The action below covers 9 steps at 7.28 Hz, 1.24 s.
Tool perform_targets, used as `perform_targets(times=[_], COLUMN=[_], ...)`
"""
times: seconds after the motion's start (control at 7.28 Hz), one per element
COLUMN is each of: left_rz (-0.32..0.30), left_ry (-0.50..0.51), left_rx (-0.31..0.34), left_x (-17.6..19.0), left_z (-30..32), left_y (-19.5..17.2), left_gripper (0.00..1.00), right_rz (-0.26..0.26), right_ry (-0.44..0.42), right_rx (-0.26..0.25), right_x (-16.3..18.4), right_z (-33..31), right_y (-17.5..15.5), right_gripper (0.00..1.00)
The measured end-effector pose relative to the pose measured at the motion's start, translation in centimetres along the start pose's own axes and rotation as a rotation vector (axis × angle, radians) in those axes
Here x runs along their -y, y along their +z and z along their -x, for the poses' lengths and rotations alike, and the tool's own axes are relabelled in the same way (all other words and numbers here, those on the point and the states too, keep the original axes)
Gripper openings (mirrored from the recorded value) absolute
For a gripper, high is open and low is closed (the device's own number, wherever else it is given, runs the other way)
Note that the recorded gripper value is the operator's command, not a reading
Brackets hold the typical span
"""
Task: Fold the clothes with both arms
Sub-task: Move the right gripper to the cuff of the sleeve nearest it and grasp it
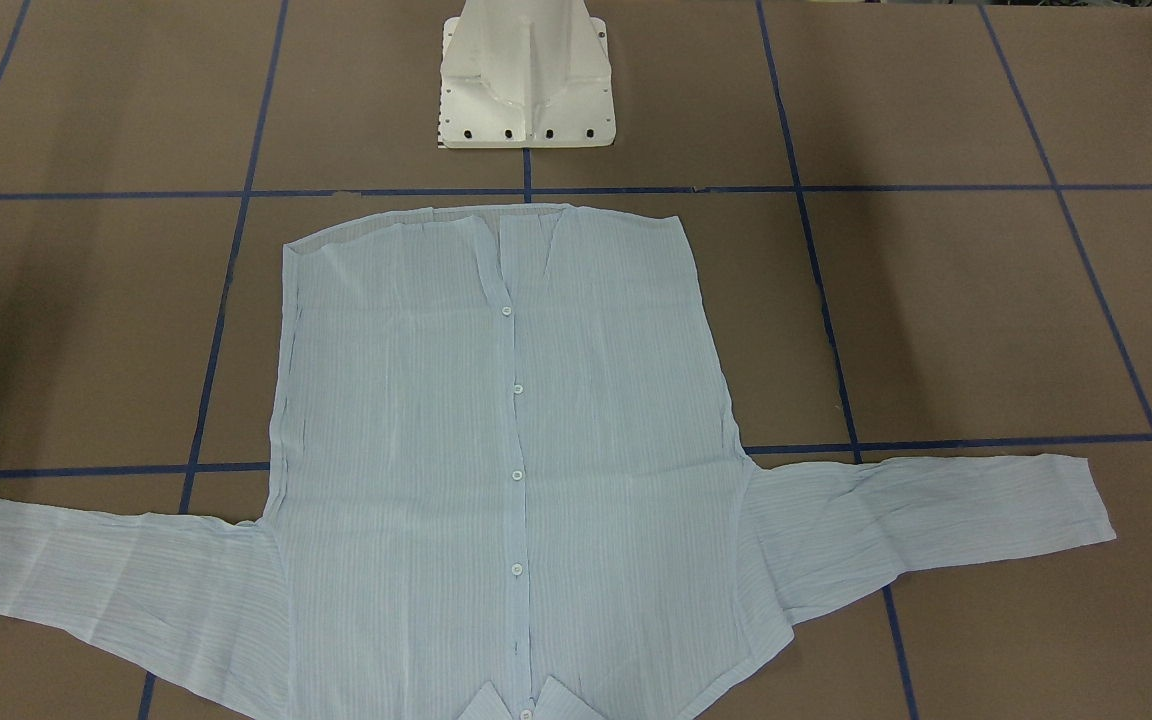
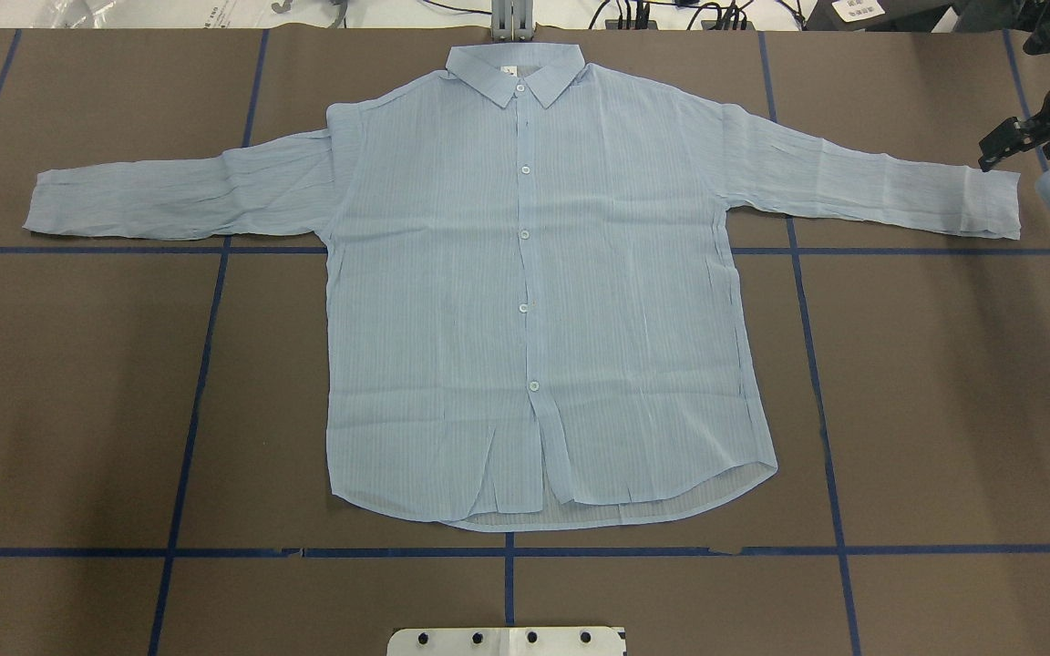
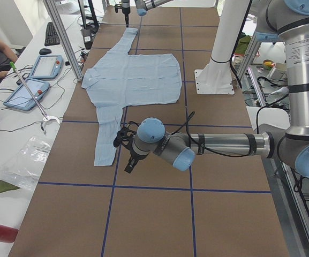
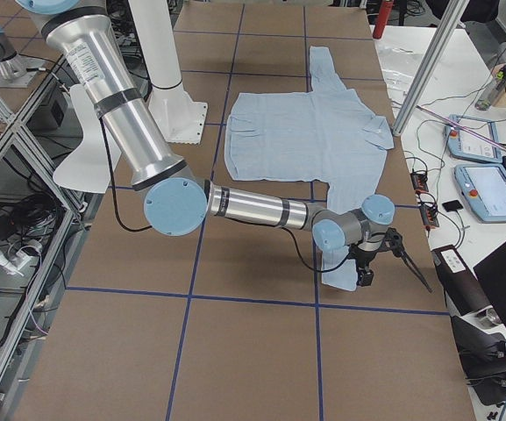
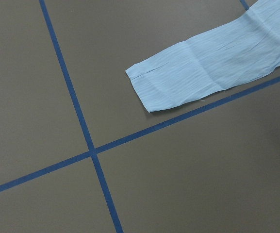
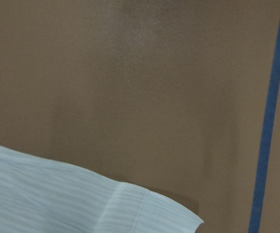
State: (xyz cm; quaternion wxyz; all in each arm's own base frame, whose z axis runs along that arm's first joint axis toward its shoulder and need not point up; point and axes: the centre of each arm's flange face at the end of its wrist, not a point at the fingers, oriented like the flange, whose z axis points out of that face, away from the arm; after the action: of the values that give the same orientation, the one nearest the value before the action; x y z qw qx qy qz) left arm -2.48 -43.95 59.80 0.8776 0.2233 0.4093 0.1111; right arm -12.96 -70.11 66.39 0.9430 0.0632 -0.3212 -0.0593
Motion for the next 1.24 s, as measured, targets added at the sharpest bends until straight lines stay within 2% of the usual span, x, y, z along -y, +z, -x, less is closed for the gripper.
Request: perform_targets(times=[0.27,0.55,0.96,1.24], left_rz=[-0.003,-0.005,-0.006,-0.007], left_ry=[-0.023,-0.034,-0.035,-0.034], left_rx=[-0.001,-0.002,-0.002,-0.002], left_x=[0.2,0.3,0.4,0.4], left_z=[-0.1,-0.3,-0.3,-0.4], left_y=[0.0,-0.1,-0.1,-0.1], left_gripper=[1.0,1.0,1.0,1.0], right_rz=[-0.008,-0.011,-0.015,-0.012], right_ry=[0.009,0.014,0.015,0.019], right_rx=[-0.017,-0.031,-0.051,-0.054], right_x=[-0.1,-0.7,-0.7,-0.4], right_z=[-0.4,-1.4,-2.2,-2.2], right_y=[0.9,1.8,3.0,3.1], right_gripper=[0.96,0.8,0.61,0.59])
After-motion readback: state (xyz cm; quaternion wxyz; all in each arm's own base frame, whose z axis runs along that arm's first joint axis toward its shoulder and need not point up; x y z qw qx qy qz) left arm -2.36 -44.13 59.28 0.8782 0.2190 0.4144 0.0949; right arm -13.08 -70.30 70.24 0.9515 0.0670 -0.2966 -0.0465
